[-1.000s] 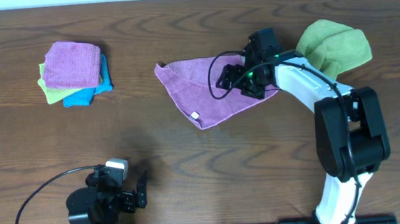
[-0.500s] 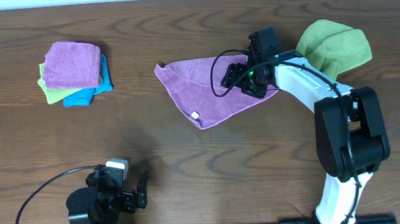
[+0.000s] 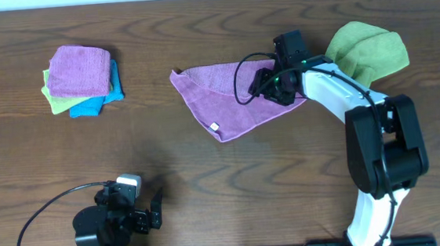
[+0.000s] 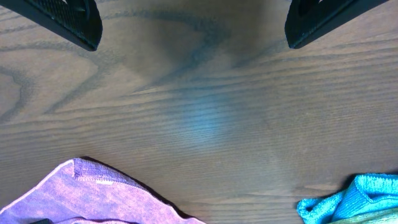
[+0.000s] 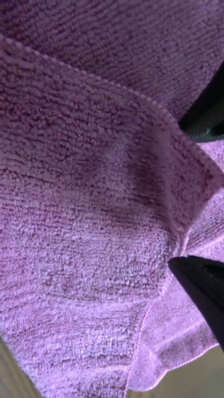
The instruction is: Fold the cloth
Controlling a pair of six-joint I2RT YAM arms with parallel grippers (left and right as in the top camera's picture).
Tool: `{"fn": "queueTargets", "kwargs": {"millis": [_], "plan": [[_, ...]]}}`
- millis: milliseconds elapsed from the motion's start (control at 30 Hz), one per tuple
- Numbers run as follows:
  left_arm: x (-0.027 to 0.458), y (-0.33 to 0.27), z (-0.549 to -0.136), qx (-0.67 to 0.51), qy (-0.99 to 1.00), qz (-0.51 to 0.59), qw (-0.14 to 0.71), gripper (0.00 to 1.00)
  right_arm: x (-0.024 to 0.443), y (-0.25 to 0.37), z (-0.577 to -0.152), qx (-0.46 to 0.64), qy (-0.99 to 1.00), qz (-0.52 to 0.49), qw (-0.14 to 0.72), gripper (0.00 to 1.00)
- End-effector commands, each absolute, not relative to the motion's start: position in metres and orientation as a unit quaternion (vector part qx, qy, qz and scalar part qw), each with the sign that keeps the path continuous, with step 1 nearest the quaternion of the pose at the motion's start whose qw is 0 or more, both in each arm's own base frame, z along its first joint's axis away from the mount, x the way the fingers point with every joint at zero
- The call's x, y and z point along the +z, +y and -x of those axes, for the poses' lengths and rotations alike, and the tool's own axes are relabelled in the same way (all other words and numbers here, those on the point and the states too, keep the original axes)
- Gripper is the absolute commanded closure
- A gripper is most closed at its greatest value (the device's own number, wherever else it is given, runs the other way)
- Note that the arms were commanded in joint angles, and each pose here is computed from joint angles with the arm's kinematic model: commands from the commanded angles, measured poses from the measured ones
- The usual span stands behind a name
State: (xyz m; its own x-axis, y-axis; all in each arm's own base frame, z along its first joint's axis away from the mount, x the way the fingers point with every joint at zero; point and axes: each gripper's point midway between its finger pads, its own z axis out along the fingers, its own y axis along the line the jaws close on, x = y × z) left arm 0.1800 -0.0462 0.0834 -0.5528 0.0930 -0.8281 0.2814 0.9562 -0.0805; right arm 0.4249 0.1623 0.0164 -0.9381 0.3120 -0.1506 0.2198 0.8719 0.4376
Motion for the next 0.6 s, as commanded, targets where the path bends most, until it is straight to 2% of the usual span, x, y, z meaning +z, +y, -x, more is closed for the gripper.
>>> {"fn": "queueTargets", "kwargs": {"millis": [0, 167, 200, 367, 400, 433, 567], "plan": [[0.083, -0.047, -0.18, -0.104, 0.873, -0.112, 0.463, 0.05, 0.004, 0.154, -0.422, 0.198, 0.963, -0.153, 0.1, 0.46], [0.083, -0.047, -0.18, -0.104, 0.873, -0.112, 0.463, 0.05, -0.002, 0.151, -0.423, 0.188, 0.965, -0.155, 0.101, 0.52], [0.083, -0.047, -0.18, -0.104, 0.873, -0.112, 0.463, 0.05, -0.003, 0.15, -0.423, 0.185, 0.965, -0.156, 0.101, 0.56], [0.083, -0.047, -0.18, -0.104, 0.873, -0.112, 0.463, 0.05, -0.007, 0.148, -0.424, 0.179, 0.966, -0.157, 0.104, 0.86], [0.083, -0.047, -0.18, -0.104, 0.873, -0.112, 0.463, 0.05, -0.007, 0.147, -0.425, 0.175, 0.966, -0.158, 0.106, 0.95], [0.083, -0.047, -0.18, -0.104, 0.873, -0.112, 0.463, 0.05, -0.007, 0.147, -0.425, 0.174, 0.966, -0.158, 0.107, 0.99], [0.083, -0.047, -0.18, -0.104, 0.873, -0.112, 0.463, 0.05, -0.004, 0.15, -0.429, 0.181, 0.966, -0.145, 0.115, 0.99]]}}
